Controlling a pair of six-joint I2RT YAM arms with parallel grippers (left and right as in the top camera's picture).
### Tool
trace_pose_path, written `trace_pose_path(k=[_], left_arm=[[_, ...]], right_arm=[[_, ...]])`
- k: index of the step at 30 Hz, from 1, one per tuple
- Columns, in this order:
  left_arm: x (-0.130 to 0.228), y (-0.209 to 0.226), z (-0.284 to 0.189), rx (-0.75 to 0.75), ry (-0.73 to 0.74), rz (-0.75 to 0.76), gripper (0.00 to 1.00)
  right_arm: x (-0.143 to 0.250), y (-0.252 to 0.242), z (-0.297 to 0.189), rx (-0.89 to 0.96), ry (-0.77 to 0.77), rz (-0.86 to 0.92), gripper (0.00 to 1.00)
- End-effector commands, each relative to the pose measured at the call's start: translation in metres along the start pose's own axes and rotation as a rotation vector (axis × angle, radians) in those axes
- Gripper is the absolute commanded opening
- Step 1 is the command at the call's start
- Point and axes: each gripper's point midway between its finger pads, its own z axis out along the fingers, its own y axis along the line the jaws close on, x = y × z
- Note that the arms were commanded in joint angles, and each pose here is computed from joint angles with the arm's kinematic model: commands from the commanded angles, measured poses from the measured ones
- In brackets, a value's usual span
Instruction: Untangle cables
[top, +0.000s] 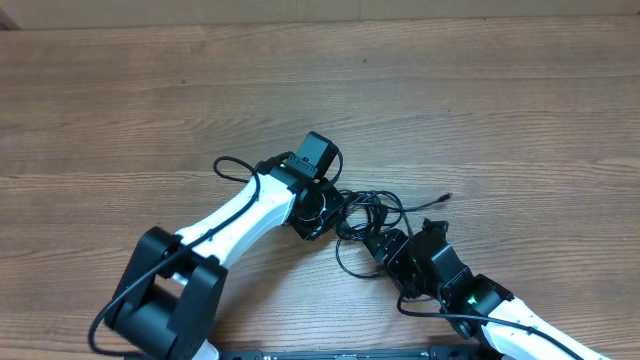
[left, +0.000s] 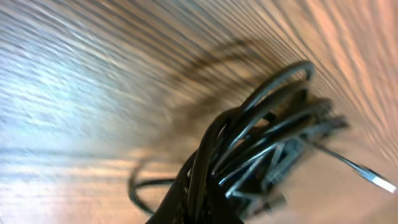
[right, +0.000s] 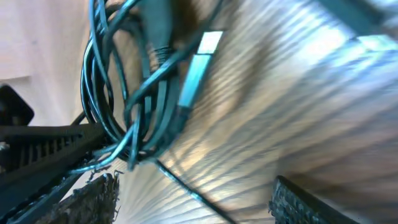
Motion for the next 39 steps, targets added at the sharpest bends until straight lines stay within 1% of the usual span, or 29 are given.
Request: trace_pose_path(k=[1,4,8,13,14,17,20,22,23,24,25,26,28,30,31,34,39], left_arm=[[0.026,-0.021,-0.029,0.127,0.083,0.120,0.04],[0.039,-0.036,-0.048,0.215,0.123,0.158,0.04],[0.051,-0.048,-0.065,0.291,0.154,0.197,0.04],[0.069,-0.062,-0.079,0.388,0.233,0.273,0.04],[0.074,-0.071,-0.084,0.439,0.254,0.337,0.04],[0.073,-0.080,-0.089,0.497,0.213,0.479,0.04],[0.069,-0.082,-0.090,0.532,0.147,0.685,0.04],[0.062,-0.079,-0.091,0.533,0.115,0.771,0.04],[0.057,-0.076,-0.092,0.532,0.098,0.805,0.04],[0.050,-0.074,-0.093,0.531,0.078,0.834,0.04],[0.037,-0.070,-0.096,0.526,0.051,0.848,0.04],[0.029,-0.067,-0.098,0.523,0.038,0.838,0.04],[0.015,-0.061,-0.102,0.519,0.021,0.814,0.04],[0.008,-0.056,-0.109,0.541,0.022,0.826,0.04],[0.007,-0.054,-0.113,0.556,0.023,0.841,0.04],[0.008,-0.054,-0.124,0.601,0.016,0.905,0.04],[0.020,-0.053,-0.140,0.636,-0.026,1.042,0.04]], right_arm=[[0.004,-0.004,0.001,0.007,0.021,0.004,0.77],[0.004,-0.010,0.000,0.030,0.020,-0.004,0.76],[-0.001,-0.022,0.000,0.082,-0.008,0.002,0.69],[-0.006,-0.022,0.000,0.082,-0.037,0.004,0.62],[-0.010,-0.023,-0.001,0.089,-0.061,0.003,0.62],[-0.010,-0.022,-0.001,0.084,-0.062,0.003,0.63],[-0.009,-0.021,0.000,0.080,-0.057,0.003,0.63],[-0.003,-0.020,0.000,0.076,-0.023,0.003,0.63],[0.001,-0.020,0.000,0.072,0.002,-0.001,0.64],[0.004,-0.019,0.000,0.069,0.020,-0.013,0.69],[0.008,-0.017,-0.001,0.059,0.045,-0.048,0.71],[0.012,-0.013,-0.002,0.043,0.066,-0.081,0.71],[0.020,-0.001,-0.006,-0.003,0.118,-0.182,0.77],[0.032,0.014,-0.014,-0.064,0.176,-0.300,0.97],[0.036,0.021,-0.018,-0.090,0.196,-0.339,1.00],[0.043,0.036,-0.033,-0.137,0.223,-0.401,1.00],[0.044,0.067,-0.065,-0.228,0.189,-0.530,1.00]])
